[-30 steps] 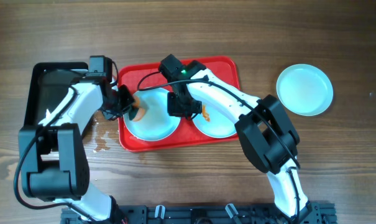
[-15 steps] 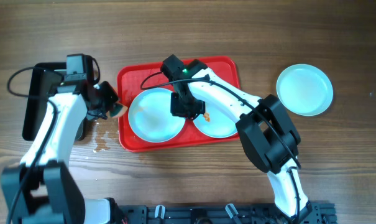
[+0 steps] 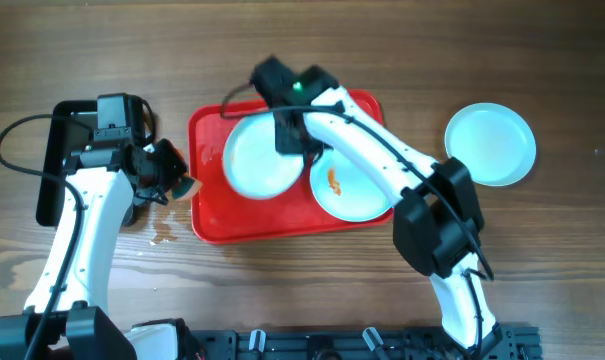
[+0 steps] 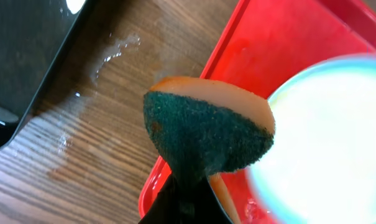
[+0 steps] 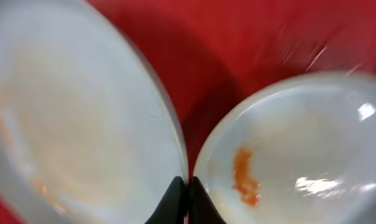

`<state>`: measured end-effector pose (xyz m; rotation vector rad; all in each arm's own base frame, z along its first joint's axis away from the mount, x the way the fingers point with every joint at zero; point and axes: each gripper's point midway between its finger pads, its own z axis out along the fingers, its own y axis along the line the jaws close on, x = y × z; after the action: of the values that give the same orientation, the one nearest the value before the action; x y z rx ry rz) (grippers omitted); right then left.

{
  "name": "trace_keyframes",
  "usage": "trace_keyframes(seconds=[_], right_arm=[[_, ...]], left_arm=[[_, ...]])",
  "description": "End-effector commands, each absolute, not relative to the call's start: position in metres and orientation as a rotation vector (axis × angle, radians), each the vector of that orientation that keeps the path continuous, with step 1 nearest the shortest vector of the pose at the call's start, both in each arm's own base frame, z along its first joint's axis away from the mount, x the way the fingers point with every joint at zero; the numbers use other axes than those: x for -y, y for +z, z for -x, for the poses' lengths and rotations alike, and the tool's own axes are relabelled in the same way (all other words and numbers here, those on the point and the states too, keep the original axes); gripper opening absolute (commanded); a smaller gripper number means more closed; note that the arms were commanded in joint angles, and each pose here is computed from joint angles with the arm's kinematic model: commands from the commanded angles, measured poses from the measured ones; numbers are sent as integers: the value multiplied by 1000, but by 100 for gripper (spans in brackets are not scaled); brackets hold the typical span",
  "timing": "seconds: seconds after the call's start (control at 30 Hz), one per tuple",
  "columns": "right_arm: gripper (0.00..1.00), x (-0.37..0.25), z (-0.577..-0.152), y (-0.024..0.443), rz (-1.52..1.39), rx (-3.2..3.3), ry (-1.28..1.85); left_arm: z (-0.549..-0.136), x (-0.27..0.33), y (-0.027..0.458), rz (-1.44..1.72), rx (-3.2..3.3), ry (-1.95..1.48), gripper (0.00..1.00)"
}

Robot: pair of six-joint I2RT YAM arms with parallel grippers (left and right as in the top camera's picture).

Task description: Clean dirty plates on tray and stack at the side

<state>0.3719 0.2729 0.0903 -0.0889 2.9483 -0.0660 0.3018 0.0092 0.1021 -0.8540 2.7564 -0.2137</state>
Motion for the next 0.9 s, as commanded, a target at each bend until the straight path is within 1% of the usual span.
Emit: trace_keyframes(seconds=[0.0, 0.13, 0.33, 0.57, 0.87], right_arm=[[4, -259, -413, 161, 279, -2680, -213], [4, -243, -430, 209, 324, -2478, -422], [4, -240, -431, 239, 467, -2292, -692], [4, -249, -419, 277, 484, -2064, -938], [4, -282, -401, 289, 588, -1959, -971]], left_arm=[[-299, -6, 99, 842, -2779, -229, 4], [-299, -6, 99, 847, -2778, -229, 4], [-299, -6, 99, 847, -2777, -229, 4], [-299, -6, 99, 847, -2778, -229, 4], [-299, -6, 99, 847, -2778, -230, 4]])
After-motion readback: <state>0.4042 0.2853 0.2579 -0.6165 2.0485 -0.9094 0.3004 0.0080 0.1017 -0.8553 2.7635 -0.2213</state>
